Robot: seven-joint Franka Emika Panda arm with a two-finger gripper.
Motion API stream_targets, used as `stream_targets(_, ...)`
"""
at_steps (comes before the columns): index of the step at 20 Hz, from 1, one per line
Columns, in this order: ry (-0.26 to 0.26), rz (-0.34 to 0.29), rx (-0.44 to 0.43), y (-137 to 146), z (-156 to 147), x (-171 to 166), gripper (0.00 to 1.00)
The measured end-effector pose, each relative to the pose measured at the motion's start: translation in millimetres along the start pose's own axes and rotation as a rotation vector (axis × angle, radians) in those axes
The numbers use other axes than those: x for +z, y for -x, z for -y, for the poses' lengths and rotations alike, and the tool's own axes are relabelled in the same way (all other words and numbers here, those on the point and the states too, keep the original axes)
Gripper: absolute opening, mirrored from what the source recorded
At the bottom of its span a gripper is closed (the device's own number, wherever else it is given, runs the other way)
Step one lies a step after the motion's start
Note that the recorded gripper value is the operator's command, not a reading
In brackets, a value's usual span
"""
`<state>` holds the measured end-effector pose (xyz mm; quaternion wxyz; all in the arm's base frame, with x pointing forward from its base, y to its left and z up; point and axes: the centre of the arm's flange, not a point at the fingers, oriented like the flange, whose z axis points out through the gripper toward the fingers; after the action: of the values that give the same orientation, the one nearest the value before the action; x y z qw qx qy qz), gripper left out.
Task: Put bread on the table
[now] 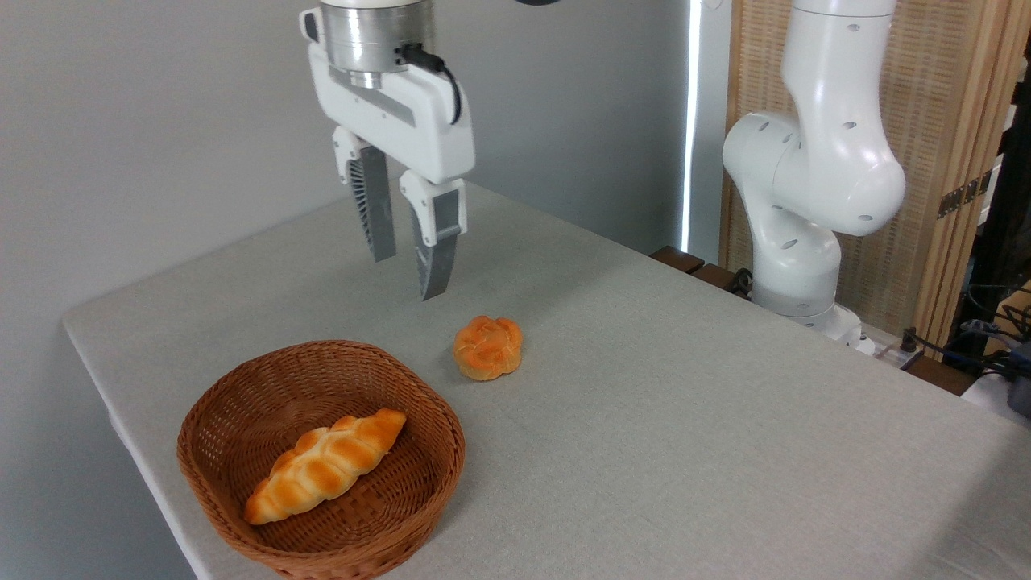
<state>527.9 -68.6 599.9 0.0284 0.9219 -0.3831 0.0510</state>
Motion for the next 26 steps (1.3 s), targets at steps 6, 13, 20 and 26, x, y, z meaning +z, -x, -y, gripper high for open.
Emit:
stream_targets(6, 0.009, 0.035, -0.063, -7.8, 26.8, -3.4, 1.00)
stream_targets(13, 0.020, 0.049, -0.051, -7.4, 25.5, -3.6, 1.00)
stream_targets(20, 0.021, 0.049, -0.044, -7.2, 25.8, -3.7, 1.00)
stream_targets(26, 0.019, 0.050, -0.055, -3.3, 30.3, -4.2, 1.00)
